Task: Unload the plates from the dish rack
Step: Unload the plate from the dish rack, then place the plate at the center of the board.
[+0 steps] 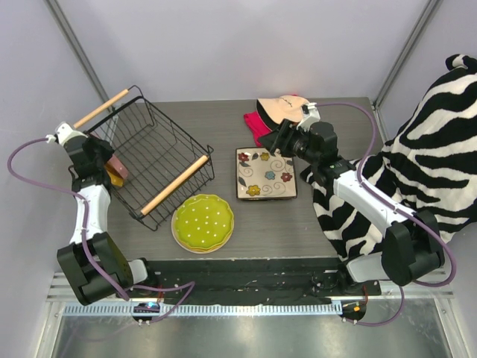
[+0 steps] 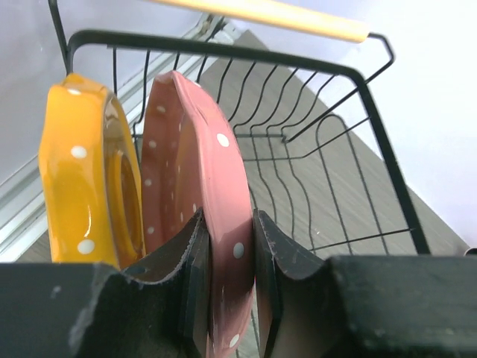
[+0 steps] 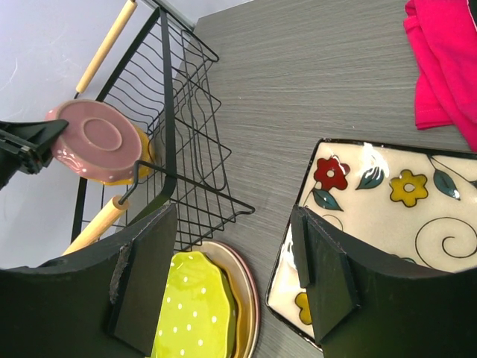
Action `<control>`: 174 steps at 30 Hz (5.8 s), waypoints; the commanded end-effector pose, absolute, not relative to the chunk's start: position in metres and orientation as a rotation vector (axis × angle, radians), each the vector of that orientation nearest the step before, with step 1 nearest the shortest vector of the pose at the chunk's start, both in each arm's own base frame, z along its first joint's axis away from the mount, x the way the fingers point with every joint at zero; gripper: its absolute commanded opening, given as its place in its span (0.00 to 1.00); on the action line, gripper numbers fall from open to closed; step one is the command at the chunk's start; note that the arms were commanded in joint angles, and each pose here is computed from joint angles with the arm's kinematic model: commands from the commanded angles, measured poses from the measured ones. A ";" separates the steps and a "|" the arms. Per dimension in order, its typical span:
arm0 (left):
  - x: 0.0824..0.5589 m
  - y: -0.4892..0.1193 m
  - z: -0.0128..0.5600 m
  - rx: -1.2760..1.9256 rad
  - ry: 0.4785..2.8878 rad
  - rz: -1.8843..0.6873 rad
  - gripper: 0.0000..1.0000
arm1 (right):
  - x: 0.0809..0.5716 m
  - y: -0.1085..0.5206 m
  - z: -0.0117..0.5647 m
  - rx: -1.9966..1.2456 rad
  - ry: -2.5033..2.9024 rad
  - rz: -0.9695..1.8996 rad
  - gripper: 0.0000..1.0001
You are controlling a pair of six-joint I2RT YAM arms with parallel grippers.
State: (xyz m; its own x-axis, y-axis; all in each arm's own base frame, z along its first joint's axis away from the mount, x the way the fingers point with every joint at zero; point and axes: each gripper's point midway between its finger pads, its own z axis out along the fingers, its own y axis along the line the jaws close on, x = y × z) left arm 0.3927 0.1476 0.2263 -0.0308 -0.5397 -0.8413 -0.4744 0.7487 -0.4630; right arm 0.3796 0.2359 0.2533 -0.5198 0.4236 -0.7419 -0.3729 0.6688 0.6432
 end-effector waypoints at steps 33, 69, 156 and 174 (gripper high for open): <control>0.377 -0.023 0.401 -0.016 1.360 -0.243 0.00 | 0.366 0.229 0.314 0.060 1.715 1.060 0.72; 0.278 -0.220 0.356 0.723 1.315 -0.344 0.00 | 0.327 0.399 0.347 0.015 1.729 1.677 0.82; 0.389 -0.065 0.338 -0.158 1.683 -0.866 0.99 | 0.355 0.357 0.366 0.054 1.498 1.737 0.01; 0.374 -0.085 0.271 -0.171 1.890 -0.970 0.89 | 0.365 0.349 0.345 0.083 1.559 1.678 0.01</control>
State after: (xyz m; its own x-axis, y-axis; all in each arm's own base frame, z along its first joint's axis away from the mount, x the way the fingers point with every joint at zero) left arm 0.3808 -0.0678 0.2771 -0.4664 -0.5131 -0.7206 0.2292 0.7167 -0.6587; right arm 0.3691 0.3565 0.2910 -0.7398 0.5401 -0.4012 -0.3593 0.1870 0.9143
